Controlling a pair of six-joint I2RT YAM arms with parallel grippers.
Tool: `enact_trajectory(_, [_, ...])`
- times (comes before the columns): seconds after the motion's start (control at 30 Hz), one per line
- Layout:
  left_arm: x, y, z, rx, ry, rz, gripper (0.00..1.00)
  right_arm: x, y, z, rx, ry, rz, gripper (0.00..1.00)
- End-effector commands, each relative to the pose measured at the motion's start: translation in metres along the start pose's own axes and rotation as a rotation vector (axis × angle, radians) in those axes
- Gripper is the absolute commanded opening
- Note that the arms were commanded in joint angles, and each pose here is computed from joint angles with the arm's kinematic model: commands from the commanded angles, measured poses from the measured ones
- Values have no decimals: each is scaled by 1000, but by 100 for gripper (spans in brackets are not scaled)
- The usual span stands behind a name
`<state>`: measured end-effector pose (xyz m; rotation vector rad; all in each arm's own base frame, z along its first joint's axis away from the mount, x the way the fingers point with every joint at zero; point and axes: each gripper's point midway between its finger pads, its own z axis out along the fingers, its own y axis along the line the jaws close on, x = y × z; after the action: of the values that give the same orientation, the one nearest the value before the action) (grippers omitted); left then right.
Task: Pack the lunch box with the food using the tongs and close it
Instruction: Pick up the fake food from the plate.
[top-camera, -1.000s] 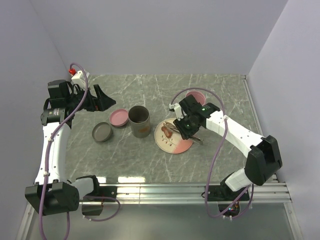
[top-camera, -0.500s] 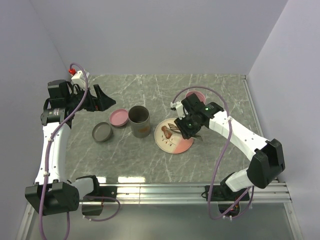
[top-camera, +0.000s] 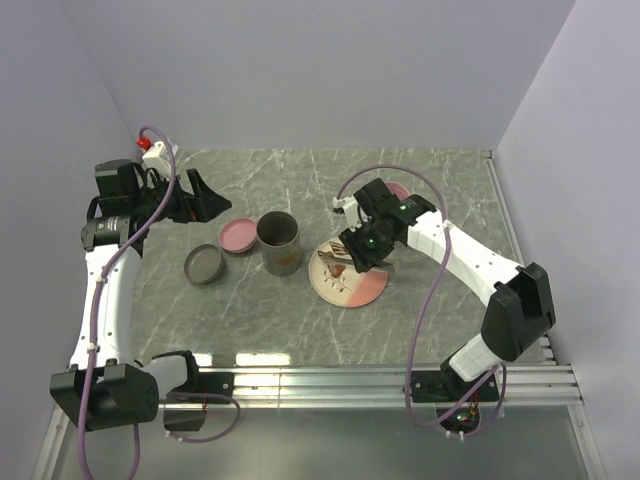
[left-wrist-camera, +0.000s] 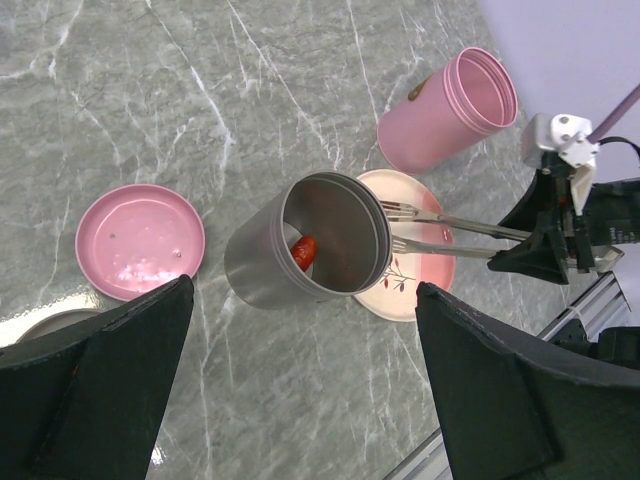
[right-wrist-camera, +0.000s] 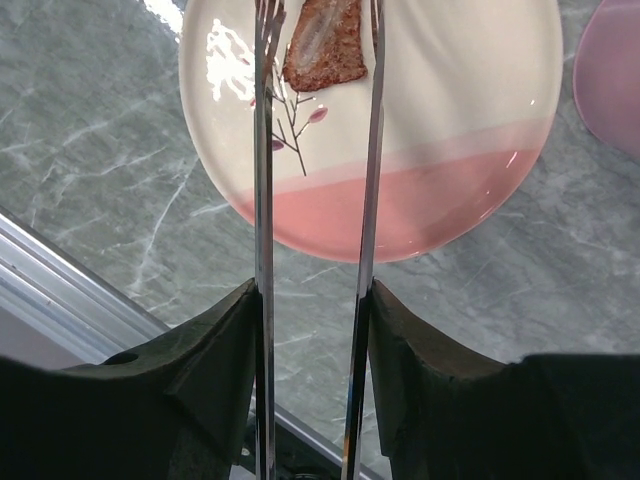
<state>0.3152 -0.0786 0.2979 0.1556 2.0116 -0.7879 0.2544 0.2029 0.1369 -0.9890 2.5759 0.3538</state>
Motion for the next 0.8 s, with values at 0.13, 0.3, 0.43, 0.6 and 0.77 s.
enact_trajectory(0.13, [-11, -5, -4, 12, -41, 45, 99, -15, -1, 2, -8, -28, 9, 52])
enact_trajectory(0.3, [-11, -4, -2, 17, -38, 41, 99, -18, -1, 7, -11, -22, 10, 53])
enact_trajectory(0.43, [-12, -5, -2, 16, -37, 45, 99, -19, -3, 10, -5, -17, 11, 53])
enact_trajectory(0.6, [-11, -4, -2, 16, -36, 42, 99, -20, -2, 15, -13, -10, 12, 52])
enact_trajectory(0.77, [-11, -4, -2, 13, -37, 42, 99, -21, -3, 13, -11, -15, 14, 48])
